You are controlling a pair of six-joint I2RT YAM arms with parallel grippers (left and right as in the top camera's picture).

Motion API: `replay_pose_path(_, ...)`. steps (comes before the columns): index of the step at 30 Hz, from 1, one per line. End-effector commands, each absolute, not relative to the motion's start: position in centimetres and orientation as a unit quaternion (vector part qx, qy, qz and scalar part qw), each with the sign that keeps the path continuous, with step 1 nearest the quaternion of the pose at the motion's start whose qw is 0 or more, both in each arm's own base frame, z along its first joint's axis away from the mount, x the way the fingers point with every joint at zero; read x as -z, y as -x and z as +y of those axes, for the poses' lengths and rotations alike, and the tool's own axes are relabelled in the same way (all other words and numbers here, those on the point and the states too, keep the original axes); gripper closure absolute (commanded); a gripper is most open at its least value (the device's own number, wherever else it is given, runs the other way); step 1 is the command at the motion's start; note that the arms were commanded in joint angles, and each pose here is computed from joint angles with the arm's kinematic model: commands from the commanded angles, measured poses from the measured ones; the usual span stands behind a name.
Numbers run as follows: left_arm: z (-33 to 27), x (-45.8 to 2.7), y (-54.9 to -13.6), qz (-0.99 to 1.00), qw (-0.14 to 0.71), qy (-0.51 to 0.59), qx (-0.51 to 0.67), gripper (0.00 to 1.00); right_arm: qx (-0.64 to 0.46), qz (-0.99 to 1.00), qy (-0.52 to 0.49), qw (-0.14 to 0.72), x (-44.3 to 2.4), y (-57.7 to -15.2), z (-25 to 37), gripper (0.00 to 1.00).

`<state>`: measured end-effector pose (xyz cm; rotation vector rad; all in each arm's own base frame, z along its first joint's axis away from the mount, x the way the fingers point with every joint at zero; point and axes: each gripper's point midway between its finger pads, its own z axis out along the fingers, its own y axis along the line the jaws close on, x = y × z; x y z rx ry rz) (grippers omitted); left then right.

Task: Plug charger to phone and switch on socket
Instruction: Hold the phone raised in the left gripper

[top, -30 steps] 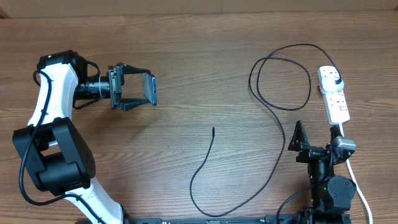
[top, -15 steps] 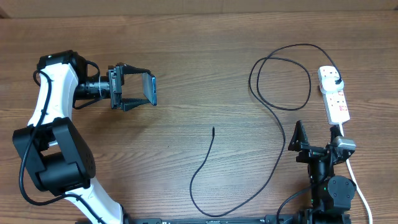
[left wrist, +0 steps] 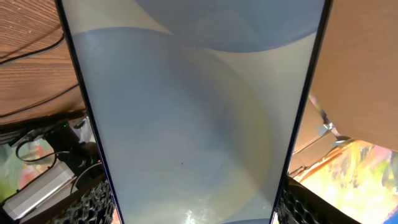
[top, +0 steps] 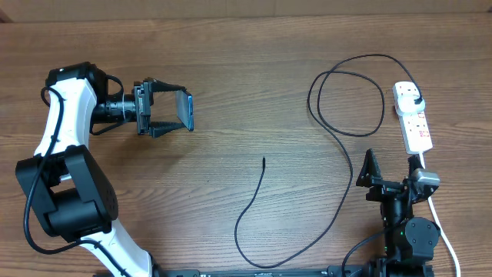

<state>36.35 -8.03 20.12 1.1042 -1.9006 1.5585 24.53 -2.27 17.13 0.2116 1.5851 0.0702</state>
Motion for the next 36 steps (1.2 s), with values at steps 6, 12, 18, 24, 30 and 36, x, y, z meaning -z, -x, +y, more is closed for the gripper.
replay_pose_path(6,-8.4,-22.0,-36.3,-0.699,0.197,-0.375,-0.577,0.96,-0.031,0.711,-0.092,0.696,-16.9,-24.6,-2.2,0.00)
replay_pose_path(12,-8.4,-22.0,-36.3,-0.699,0.197,-0.375,-0.577,0.96,-0.031,0.711,-0.092,0.696,-16.9,-24.6,-2.2,0.00)
replay_pose_path(18,-8.4,-22.0,-36.3,-0.699,0.197,-0.375,-0.576,0.96,-0.031,0.711,-0.092,0.696,-16.9,-24.6,-2.2,0.00)
replay_pose_path(24,-8.4,-21.9,-36.3,-0.700,0.197,-0.375,-0.575,0.96,-0.031,0.711,-0.092,0.696,-16.9,-24.6,-2.2,0.00)
replay_pose_path(30,-8.3,-21.7,-36.2,-0.704,0.196,-0.376,-0.569,0.96,-0.031,0.711,-0.092,0.696,-16.8,-24.6,-2.2,0.00)
replay_pose_path(36,-8.0,-20.7,-35.9,-0.722,0.195,-0.380,-0.544,0.96,-0.031,0.711,-0.092,0.696,-16.9,-24.6,-2.2,0.00)
